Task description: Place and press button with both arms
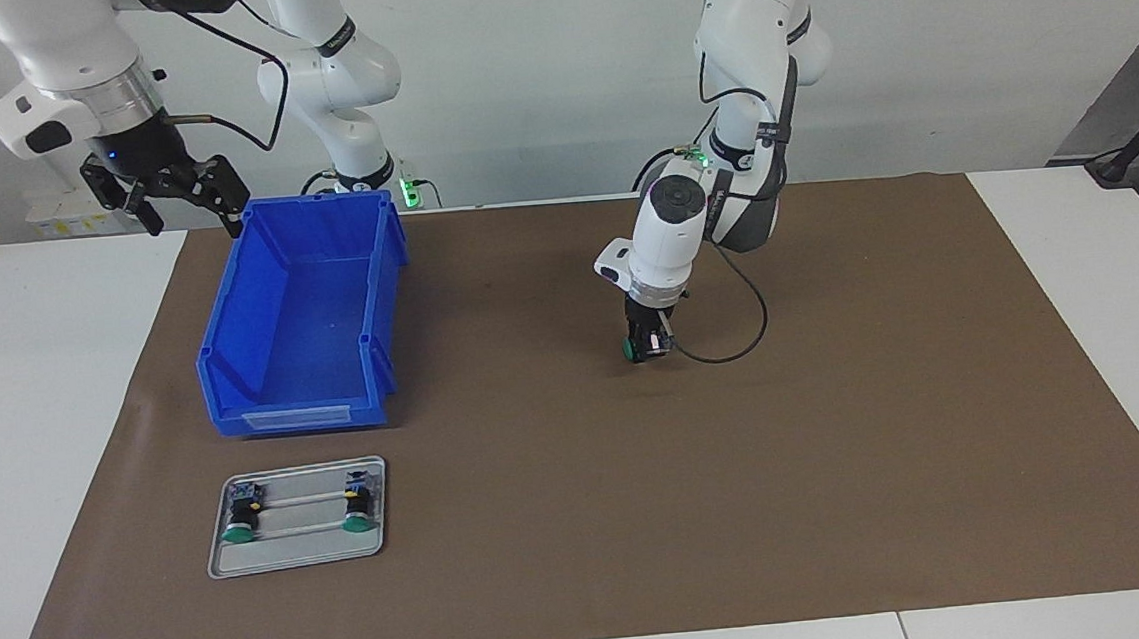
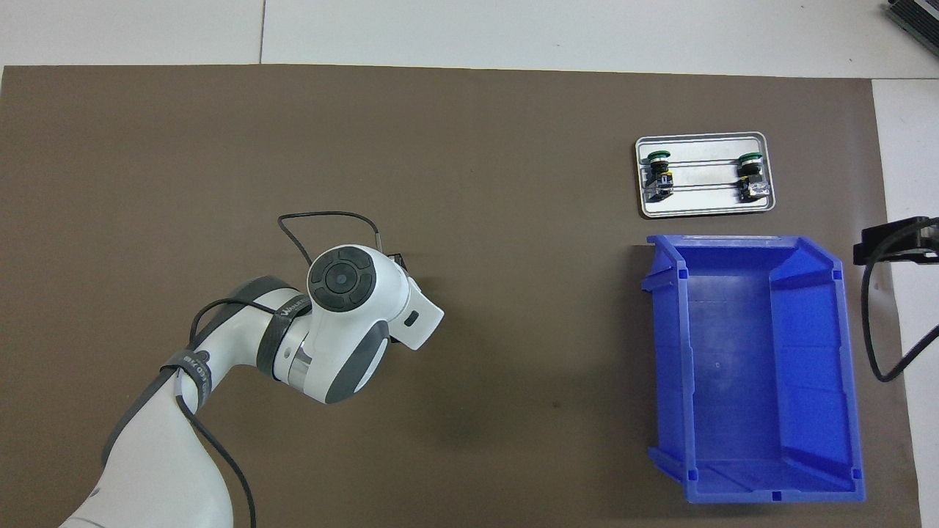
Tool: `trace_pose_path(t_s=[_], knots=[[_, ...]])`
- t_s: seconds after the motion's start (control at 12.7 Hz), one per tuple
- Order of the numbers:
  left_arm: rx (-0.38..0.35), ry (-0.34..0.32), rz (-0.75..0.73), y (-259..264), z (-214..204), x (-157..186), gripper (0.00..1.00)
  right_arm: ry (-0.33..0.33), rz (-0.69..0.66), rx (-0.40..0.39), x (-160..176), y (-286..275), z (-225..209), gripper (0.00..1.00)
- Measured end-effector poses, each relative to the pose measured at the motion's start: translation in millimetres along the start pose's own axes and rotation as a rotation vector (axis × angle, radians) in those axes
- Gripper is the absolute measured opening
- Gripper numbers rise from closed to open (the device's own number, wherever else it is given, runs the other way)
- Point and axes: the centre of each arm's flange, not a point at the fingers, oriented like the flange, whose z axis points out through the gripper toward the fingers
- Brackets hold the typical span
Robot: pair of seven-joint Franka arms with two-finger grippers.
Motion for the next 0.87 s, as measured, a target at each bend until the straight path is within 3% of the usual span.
trace_pose_path(t_s=[0.55, 0.71, 0.87], knots=[[0.04, 0.025, -0.021, -22, -18, -4, 0.34, 0.0, 0.0, 0.0, 0, 0, 0, 1.0], [0.038, 0.077, -0.09, -38, -28, -12, 0.34, 0.0, 0.0, 0.0, 0, 0, 0, 1.0], [0.01, 0.17, -0.18, -53, -43, -15, 0.34, 0.0, 0.0, 0.0, 0, 0, 0, 1.0]])
